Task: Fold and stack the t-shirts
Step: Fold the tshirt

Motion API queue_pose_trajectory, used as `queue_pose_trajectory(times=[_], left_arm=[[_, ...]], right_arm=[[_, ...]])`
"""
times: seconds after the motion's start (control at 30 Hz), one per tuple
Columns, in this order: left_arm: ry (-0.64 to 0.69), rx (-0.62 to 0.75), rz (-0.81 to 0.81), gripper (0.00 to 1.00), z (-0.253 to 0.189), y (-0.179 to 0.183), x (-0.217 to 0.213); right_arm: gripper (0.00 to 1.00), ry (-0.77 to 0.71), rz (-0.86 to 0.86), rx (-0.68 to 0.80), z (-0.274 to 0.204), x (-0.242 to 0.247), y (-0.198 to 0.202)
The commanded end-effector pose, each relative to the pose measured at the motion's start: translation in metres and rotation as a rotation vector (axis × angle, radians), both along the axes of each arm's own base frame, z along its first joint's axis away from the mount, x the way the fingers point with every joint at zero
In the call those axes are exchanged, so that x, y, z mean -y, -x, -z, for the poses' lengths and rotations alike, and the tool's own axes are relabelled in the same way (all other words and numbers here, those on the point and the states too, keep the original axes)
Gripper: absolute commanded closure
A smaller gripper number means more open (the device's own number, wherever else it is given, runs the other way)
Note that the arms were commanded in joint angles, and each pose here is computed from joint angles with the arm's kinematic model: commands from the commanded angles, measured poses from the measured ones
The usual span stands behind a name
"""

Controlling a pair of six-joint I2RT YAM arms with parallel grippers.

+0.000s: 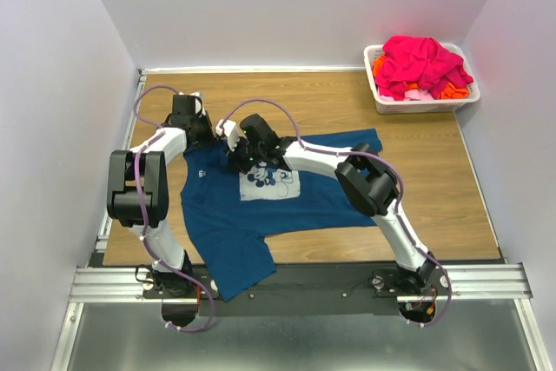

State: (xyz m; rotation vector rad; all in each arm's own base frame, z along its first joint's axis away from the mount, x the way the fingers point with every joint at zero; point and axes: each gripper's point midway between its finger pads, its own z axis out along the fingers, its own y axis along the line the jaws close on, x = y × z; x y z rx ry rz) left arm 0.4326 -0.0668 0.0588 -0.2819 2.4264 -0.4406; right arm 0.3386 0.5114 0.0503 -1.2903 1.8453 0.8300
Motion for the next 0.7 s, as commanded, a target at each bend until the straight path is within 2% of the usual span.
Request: queue_pose_trajectory(times=[0.0, 0.3, 0.47, 0.67], left_arm=[[-0.011, 0.029, 0.006, 1.00, -0.018, 0.013, 0.000], [-0.019, -0.029, -0.018, 1.00, -0.022, 0.062, -0.006], [-0.022, -0.012, -0.040, 1.00, -0.038, 0.084, -0.008], [0.007, -0.046, -0.049, 1.00, -0.034, 0.120, -0.006]], right_arm=[[0.99, -0.035, -0.035, 0.024, -0.030, 0.003, 0.013], [0.99, 0.003, -0.062, 0.025, -0.036, 0.028, 0.034], [0.99, 0.023, -0.068, 0.008, -0.033, 0.039, 0.044], [0.99, 0.046, -0.052, 0.021, -0.038, 0.057, 0.050]])
